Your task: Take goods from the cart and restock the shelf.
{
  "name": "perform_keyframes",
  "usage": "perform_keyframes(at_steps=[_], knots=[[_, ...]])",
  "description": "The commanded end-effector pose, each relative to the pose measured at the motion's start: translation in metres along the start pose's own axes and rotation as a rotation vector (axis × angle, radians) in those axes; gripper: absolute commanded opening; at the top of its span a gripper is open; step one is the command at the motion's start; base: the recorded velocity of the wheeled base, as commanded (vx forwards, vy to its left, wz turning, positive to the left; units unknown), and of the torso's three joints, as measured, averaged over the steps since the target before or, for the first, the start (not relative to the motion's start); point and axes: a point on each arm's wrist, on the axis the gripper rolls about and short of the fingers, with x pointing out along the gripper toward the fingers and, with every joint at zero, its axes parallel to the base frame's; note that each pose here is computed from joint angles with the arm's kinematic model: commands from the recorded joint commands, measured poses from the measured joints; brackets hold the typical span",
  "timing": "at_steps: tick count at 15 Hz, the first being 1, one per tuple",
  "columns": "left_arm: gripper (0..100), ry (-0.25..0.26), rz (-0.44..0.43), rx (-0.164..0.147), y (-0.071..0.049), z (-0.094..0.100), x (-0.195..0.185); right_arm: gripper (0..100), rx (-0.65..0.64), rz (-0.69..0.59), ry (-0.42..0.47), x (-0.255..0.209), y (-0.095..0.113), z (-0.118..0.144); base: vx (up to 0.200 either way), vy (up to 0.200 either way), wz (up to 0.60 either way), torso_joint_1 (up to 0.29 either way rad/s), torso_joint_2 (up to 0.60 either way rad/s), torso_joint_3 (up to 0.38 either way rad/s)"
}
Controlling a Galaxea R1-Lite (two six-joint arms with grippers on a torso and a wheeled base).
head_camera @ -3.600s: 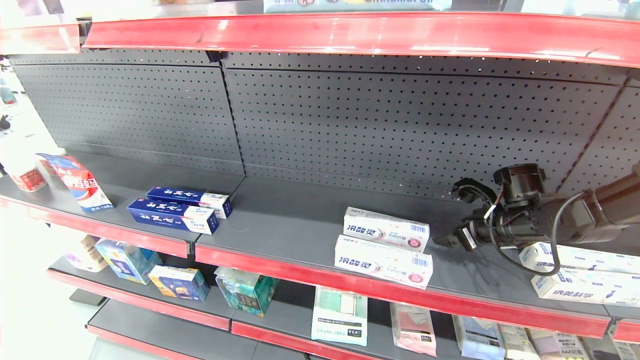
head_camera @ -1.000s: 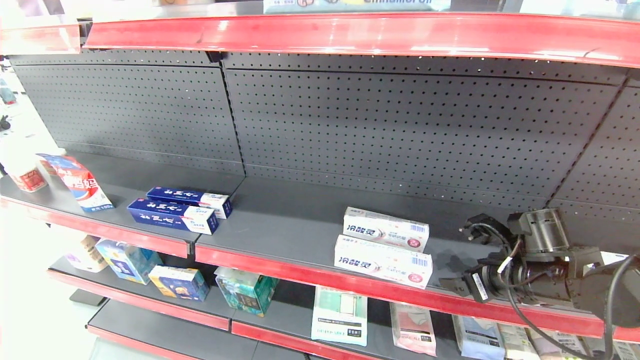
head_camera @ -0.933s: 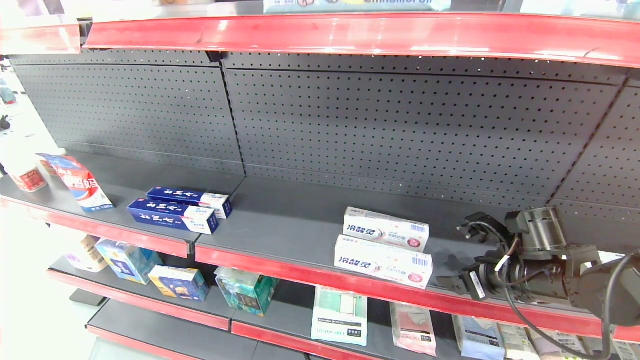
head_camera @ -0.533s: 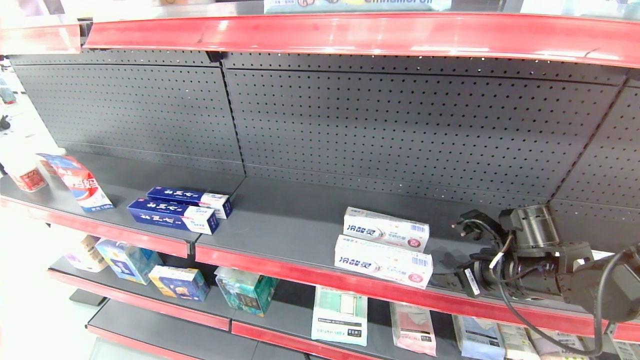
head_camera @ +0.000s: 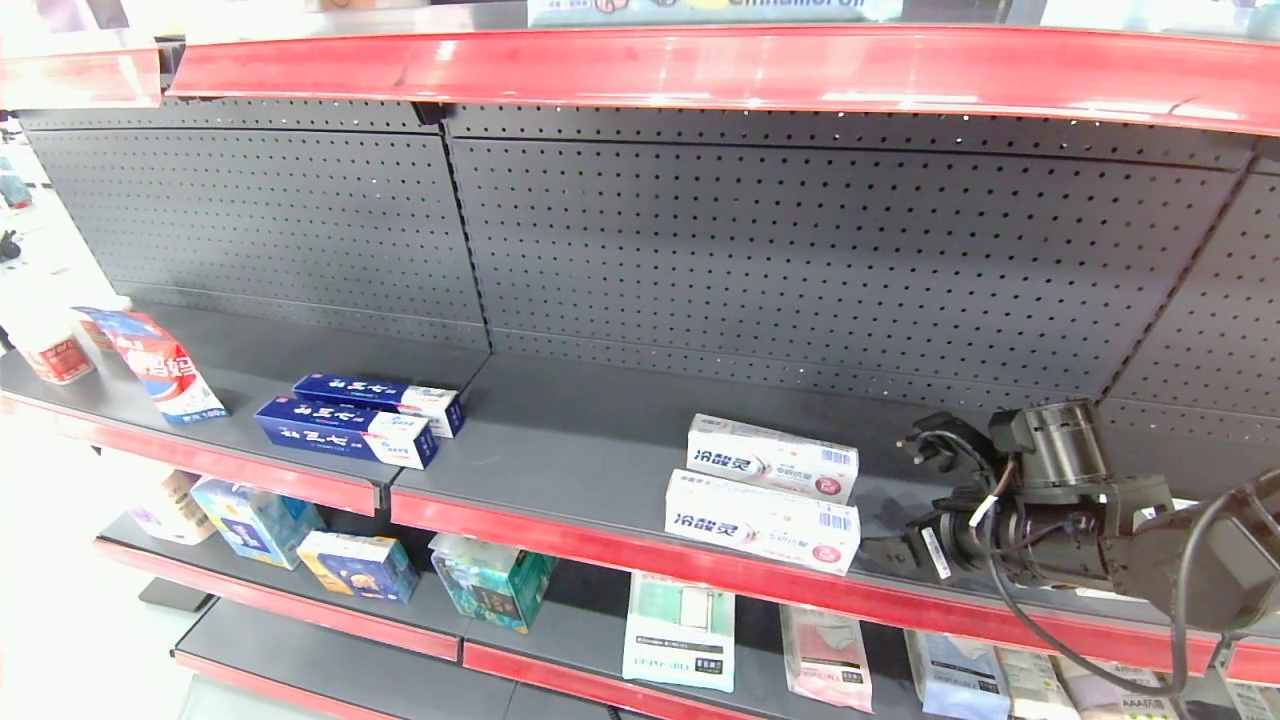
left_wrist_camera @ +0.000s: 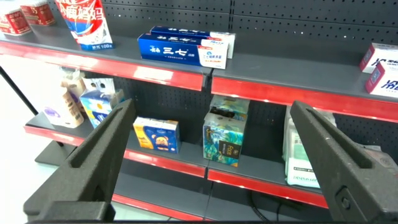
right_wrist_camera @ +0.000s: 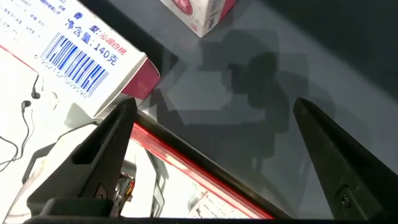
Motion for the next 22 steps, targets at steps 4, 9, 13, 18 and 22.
perform_keyframes(at_steps=[4,9,13,18,22], knots=[[100,0.001,0.001,0.0,0.0,0.0,0.0,100,-0.008,0.008,0.0,0.003,0.003,0.002,0.0,0.0,0.0,0.0,0.0,0.0],[100,0.001,0.001,0.0,0.0,0.0,0.0,100,-0.008,0.008,0.0,0.006,0.003,0.003,0.0,0.0,0.0,0.0,0.0,0.0],[100,0.001,0.001,0.0,0.0,0.0,0.0,100,-0.007,0.007,-0.003,0.007,0.002,0.005,0.0,0.0,0.0,0.0,0.0,0.0],[100,0.001,0.001,0.0,0.0,0.0,0.0,100,0.002,-0.003,0.004,0.004,-0.002,0.001,0.0,0.0,0.0,0.0,0.0,0.0],[100,0.001,0.001,0.0,0.0,0.0,0.0,100,0.025,-0.037,-0.01,-0.013,-0.012,-0.005,0.0,0.0,0.0,0.0,0.0,0.0]])
